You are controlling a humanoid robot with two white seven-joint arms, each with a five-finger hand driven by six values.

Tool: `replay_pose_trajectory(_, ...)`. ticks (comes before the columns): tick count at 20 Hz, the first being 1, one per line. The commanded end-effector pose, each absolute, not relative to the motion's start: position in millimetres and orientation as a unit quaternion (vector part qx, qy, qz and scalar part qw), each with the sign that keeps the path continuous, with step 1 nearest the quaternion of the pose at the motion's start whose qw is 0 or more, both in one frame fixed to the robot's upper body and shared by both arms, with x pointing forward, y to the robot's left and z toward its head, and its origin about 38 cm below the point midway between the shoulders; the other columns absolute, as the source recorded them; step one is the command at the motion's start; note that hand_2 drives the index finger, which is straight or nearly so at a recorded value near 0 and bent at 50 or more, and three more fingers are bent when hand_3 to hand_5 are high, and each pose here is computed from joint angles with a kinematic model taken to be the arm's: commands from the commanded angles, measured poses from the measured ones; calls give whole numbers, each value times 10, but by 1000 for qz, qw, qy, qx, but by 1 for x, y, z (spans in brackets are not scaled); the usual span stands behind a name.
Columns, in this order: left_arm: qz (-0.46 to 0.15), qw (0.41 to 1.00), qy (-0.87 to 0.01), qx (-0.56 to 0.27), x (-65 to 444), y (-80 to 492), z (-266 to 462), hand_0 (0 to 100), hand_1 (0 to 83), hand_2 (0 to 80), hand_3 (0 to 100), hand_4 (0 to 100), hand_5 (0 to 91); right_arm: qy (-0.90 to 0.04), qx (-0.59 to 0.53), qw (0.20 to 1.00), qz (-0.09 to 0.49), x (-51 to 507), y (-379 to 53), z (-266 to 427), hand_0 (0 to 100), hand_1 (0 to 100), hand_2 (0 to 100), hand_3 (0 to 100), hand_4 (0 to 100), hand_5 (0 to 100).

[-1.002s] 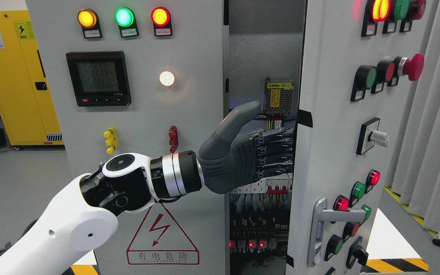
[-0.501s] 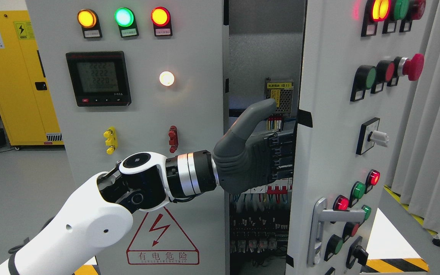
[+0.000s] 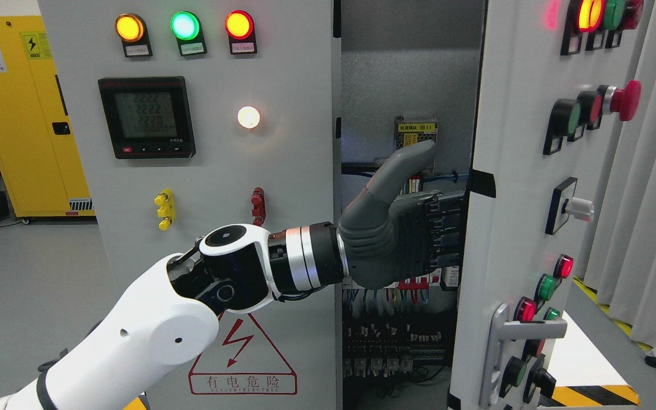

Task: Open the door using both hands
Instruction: 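Insert left hand behind the push-button door edge and push it outward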

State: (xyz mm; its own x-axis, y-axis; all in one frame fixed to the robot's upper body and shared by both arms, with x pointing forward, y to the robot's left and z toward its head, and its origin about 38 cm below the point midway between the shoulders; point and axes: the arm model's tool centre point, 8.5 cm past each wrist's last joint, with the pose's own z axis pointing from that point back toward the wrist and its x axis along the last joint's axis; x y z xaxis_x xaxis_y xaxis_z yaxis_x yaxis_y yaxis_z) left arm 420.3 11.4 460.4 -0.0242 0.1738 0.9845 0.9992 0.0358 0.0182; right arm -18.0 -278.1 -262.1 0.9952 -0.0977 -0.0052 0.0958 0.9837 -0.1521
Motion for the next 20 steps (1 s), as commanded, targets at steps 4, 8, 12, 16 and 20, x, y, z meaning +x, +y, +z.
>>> replay_pose_trajectory(4, -461, 438, -538, -553, 401, -32, 464, 0, 0, 0, 48, 0, 0, 11, -63, 997, -51, -23, -260, -264, 215, 94, 0, 0, 0, 0)
replay_pose_trajectory(8, -464, 435, -540, -552, 397, -43, 466, 0, 0, 0, 48, 0, 0, 11, -60, 997, -51, -23, -257, -264, 215, 94, 0, 0, 0, 0)
replay_pose_trajectory(12, -474, 425, -535, -556, 388, -62, 465, 0, 0, 0, 48, 0, 0, 11, -63, 997, -50, -23, -261, -263, 216, 94, 0, 0, 0, 0)
replay_pose_trajectory(16, -479, 419, -533, -558, 382, -72, 465, 0, 0, 0, 48, 0, 0, 11, -63, 997, -50, -23, -261, -263, 215, 93, 0, 0, 0, 0)
replay_pose_trajectory(20, -484, 417, -533, -554, 379, -80, 462, 0, 0, 0, 48, 0, 0, 11, -64, 997, -50, -23, -262, -263, 215, 91, 0, 0, 0, 0)
